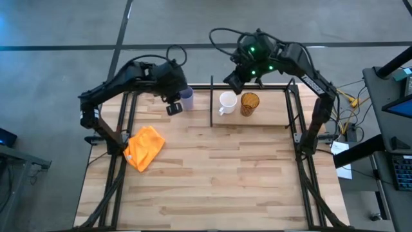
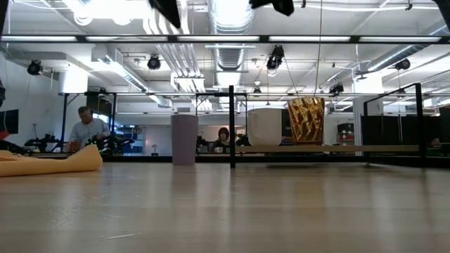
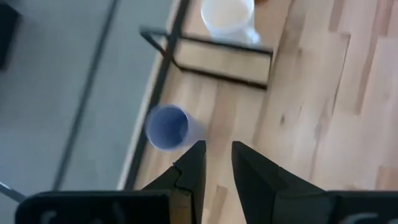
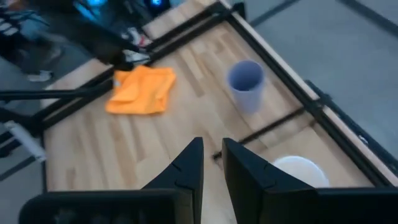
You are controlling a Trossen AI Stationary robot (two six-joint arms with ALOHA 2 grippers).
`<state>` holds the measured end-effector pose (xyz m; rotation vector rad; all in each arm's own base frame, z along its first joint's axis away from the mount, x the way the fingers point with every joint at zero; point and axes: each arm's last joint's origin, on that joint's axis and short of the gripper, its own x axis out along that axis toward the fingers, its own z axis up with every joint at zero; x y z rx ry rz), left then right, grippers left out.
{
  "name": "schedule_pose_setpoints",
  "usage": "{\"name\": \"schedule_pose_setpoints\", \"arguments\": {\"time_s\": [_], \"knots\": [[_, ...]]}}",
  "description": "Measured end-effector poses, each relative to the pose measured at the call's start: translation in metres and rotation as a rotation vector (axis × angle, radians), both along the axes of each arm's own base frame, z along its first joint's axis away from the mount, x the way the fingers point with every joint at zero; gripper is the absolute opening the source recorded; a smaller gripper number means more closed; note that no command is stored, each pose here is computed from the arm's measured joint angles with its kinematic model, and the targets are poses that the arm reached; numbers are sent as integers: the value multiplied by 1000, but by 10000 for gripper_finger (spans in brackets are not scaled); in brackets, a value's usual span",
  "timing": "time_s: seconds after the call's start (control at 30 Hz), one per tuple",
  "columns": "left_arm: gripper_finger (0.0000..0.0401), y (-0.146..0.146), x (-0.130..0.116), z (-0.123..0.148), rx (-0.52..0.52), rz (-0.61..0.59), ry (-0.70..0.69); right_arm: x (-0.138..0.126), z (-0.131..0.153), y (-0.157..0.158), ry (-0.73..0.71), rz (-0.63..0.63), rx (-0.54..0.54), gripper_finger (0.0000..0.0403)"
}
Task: Stack small to large cups/mugs on shelf
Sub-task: Put the purple cup on the shelf
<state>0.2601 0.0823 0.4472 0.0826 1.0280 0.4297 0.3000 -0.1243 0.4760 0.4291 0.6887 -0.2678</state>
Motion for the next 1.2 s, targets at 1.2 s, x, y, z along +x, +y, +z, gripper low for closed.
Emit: {"name": "schedule_pose_setpoints", "arguments": {"time_s": [1.2], "knots": [[63,116,40,-157,-240,66,132,16,7,100,-10,229,94,54]]}}
